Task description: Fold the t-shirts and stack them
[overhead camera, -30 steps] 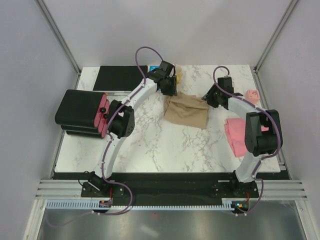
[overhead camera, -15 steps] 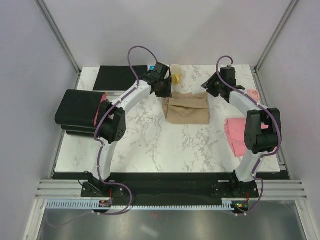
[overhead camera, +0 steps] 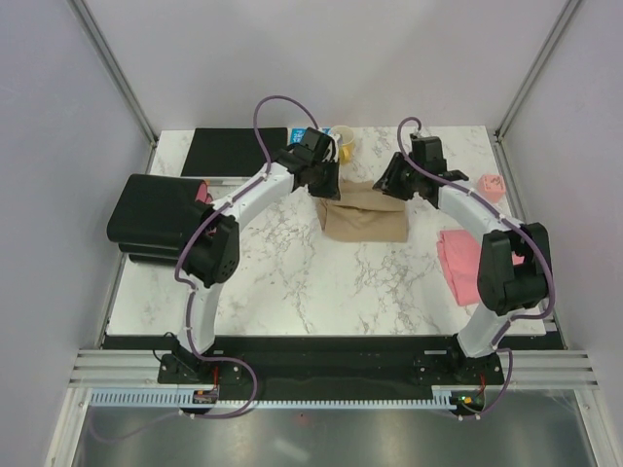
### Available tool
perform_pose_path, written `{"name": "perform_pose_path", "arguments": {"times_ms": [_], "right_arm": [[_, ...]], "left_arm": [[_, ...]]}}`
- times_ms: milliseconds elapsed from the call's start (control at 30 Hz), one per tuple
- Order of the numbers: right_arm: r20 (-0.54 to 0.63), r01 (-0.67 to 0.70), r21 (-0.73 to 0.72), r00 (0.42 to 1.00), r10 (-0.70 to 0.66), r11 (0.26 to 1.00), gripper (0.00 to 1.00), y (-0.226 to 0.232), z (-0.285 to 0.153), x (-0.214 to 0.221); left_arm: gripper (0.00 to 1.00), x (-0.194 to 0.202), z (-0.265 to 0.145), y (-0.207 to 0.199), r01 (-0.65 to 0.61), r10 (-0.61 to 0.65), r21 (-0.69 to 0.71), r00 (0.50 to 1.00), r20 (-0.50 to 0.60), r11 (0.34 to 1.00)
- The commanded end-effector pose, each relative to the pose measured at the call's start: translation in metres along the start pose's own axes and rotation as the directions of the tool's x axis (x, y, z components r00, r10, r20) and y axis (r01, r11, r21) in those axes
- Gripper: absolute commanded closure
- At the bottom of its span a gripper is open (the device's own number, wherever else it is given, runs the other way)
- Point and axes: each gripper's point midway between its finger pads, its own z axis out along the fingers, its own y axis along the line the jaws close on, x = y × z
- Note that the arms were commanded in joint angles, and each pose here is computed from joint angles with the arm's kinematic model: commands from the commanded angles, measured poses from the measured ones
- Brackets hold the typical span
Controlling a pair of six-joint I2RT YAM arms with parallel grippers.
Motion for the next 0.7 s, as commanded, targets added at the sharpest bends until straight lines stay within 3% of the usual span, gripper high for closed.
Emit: {"name": "perform_pose_path", "arguments": {"times_ms": [0, 433, 667], "right_arm": [[-0.088, 0.084, 0.008, 0.993, -0.083, 0.996, 0.59, -0.003, 0.002, 0.034], [-0.235, 0.155, 0.105, 0.964, -0.127, 0.982, 0.60, -0.026, 0.036, 0.089], [-0.195, 0.173, 0.144, 0.970, -0.143, 0.974, 0.63, -0.030, 0.050, 0.081]], "left_arm": [[0.92, 0.013, 0.008, -0.026, -0.073, 0.076, 0.090, 0.997, -0.026, 0.993], [0.98, 0.086, 0.047, -0.043, -0.098, 0.115, 0.107, 0.979, -0.166, 0.989], [0.98, 0.111, 0.067, -0.034, -0.102, 0.117, 0.081, 0.971, -0.206, 0.991]]}}
